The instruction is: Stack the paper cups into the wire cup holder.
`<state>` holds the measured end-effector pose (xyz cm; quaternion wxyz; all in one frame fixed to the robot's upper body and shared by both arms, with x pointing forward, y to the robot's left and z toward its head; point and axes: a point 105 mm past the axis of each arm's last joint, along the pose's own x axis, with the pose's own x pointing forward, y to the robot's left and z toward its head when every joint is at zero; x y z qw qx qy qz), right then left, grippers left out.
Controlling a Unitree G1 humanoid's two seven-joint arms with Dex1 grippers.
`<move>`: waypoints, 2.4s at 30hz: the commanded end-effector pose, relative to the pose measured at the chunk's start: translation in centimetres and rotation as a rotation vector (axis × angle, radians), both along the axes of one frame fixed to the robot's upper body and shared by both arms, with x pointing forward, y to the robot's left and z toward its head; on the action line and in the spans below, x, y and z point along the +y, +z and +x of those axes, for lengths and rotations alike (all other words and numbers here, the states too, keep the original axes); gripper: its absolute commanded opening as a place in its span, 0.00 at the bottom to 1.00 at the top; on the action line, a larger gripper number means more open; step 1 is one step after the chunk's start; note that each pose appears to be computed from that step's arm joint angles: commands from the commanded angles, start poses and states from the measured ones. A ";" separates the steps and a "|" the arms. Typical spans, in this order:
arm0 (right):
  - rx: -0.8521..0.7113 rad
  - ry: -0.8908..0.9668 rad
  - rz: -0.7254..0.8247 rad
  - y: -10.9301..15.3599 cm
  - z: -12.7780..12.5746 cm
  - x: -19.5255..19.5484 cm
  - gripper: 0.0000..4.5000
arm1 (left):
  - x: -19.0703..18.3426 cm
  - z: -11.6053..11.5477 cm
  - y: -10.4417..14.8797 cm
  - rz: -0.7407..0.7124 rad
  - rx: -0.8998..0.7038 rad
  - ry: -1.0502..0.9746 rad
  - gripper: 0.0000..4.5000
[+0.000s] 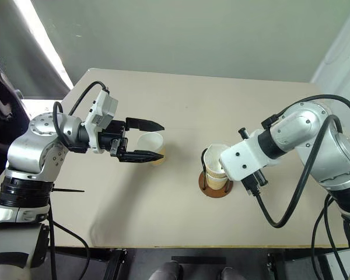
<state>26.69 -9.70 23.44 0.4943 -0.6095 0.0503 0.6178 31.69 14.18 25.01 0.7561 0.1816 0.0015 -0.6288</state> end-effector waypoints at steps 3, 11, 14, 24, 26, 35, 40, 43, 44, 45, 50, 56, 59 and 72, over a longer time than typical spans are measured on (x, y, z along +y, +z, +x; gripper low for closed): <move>-0.006 -0.009 0.151 2.4 -0.3 1.5 0.66 | 0.2 -0.5 1.1 -0.005 -0.052 0.002 1.00; 0.119 -0.166 0.517 7.2 -0.4 1.4 0.66 | 1.2 0.0 0.6 0.111 -0.155 0.054 1.00; 0.178 -0.204 0.663 8.9 -0.9 1.2 0.66 | 2.0 0.7 1.1 0.176 -0.237 0.108 1.00; 0.260 -0.314 0.717 8.3 -1.4 -0.6 0.66 | 2.2 3.0 0.1 0.278 -0.345 0.197 1.00; 0.261 -0.316 0.719 8.2 -1.4 -0.8 0.66 | 2.0 3.6 0.4 0.314 -0.393 0.211 1.00; 0.304 -0.348 0.699 7.4 -1.7 -1.4 0.66 | 1.4 3.7 -1.2 0.486 -0.460 0.131 1.00; 0.321 -0.372 0.671 7.3 -2.0 -2.0 0.66 | 1.5 3.7 -2.7 0.577 -0.465 0.097 1.00; 0.323 -0.377 0.660 7.4 -2.2 -2.2 0.66 | 1.9 4.4 -3.3 0.600 -0.454 0.129 1.00; 0.324 -0.379 0.658 7.3 -2.2 -2.2 0.66 | 2.0 4.7 -3.5 0.605 -0.450 0.138 1.00; 0.324 -0.382 0.654 7.3 -2.2 -2.2 0.66 | 2.1 4.8 -3.8 0.615 -0.446 0.141 1.00; 0.318 -0.382 0.649 7.3 -2.2 -2.3 0.66 | 2.4 5.3 -4.4 0.629 -0.436 0.154 1.00; 0.313 -0.379 0.649 7.2 -2.1 -2.1 0.66 | 2.6 5.4 -5.2 0.632 -0.417 0.151 1.00; 0.311 -0.380 0.652 7.2 -2.0 -2.1 0.66 | 2.6 5.4 -6.1 0.639 -0.393 0.140 1.00; 0.325 -0.413 0.649 6.7 -1.6 -2.4 0.67 | 1.8 6.1 -7.7 0.620 -0.356 0.078 0.32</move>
